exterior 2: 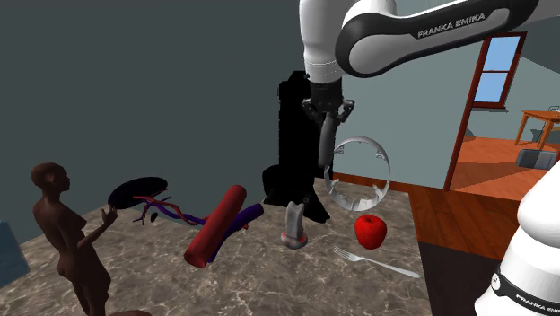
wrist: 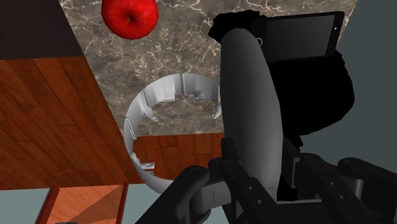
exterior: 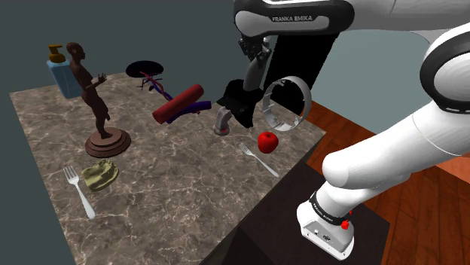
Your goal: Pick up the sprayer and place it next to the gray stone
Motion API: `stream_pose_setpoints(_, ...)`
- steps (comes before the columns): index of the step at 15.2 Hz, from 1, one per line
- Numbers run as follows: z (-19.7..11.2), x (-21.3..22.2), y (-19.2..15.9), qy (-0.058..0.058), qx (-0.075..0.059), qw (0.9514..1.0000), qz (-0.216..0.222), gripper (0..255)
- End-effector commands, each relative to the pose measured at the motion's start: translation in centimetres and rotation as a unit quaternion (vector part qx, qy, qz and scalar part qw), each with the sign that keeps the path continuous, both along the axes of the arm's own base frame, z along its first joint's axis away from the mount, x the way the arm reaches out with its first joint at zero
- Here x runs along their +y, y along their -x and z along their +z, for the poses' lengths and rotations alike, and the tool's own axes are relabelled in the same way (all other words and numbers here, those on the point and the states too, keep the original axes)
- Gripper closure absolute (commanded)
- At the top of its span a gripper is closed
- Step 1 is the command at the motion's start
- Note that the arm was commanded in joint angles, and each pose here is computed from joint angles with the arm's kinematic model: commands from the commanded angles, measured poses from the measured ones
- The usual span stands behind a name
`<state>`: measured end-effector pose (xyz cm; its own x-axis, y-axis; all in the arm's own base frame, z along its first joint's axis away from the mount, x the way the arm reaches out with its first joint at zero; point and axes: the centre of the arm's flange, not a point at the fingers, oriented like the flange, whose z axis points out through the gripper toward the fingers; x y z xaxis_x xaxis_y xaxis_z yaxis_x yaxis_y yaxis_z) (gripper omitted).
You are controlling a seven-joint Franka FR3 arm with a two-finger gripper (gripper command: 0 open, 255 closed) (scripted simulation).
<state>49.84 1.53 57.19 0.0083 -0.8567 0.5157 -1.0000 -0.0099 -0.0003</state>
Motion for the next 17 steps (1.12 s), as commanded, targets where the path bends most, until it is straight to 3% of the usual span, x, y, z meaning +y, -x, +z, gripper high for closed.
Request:
stream_pose_setpoints(1, -1.2, 0.1, -0.1, 0.0, 0.0, 1.0, 0.0, 255)
stream_pose_setpoints(17, -9.6, 0.1, -0.1, 0.0, 0.0, 1.0, 0.0, 255)
